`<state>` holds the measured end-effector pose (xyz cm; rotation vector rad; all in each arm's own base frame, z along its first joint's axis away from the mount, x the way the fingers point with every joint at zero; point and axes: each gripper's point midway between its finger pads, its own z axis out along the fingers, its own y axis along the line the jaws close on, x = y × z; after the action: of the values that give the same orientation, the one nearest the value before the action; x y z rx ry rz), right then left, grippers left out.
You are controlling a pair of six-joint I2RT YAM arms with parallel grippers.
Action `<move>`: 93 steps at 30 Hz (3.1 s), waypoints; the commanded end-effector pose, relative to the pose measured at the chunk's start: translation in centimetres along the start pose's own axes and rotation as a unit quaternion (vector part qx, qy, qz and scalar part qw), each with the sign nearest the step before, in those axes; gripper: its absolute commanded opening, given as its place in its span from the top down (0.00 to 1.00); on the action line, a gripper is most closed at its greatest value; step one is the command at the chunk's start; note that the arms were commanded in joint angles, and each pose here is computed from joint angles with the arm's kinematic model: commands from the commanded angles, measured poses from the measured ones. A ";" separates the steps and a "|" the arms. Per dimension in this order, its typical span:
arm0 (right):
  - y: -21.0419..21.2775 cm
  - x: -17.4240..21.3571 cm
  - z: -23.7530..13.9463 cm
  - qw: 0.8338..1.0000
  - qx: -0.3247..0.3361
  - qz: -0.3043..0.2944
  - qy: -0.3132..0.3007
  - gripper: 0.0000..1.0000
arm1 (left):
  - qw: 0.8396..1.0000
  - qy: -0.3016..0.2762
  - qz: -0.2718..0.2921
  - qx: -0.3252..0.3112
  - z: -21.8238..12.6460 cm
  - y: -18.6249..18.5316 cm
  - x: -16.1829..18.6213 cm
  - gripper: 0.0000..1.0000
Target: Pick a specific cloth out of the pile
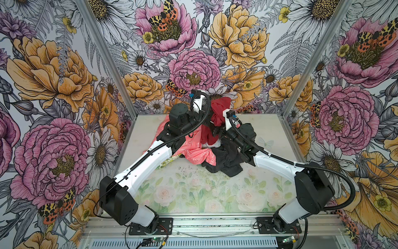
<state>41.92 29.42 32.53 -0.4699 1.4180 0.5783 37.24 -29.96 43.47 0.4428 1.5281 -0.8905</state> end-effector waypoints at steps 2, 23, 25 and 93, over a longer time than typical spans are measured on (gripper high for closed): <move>-1.1 -5.6 0.0 0.994 0.043 -0.001 -0.099 0.64 | 1.000 -0.003 0.003 0.024 -1.9 -2.4 -0.8 1.00; -2.1 -8.0 -3.6 0.993 0.079 0.081 -0.041 1.00 | 0.980 0.166 0.044 -0.096 -6.8 3.2 6.8 0.27; -2.1 -8.1 -3.8 0.993 0.079 0.084 -0.039 1.00 | 0.979 0.169 0.038 -0.104 -7.6 3.7 7.1 0.21; -33.0 -6.1 -14.2 0.902 0.414 0.100 0.073 1.00 | 0.973 0.230 0.003 0.013 -5.8 0.5 17.5 0.11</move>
<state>50.90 -5.97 32.47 0.3481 1.7891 0.0094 31.25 -28.34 25.51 0.6178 1.9844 -0.8241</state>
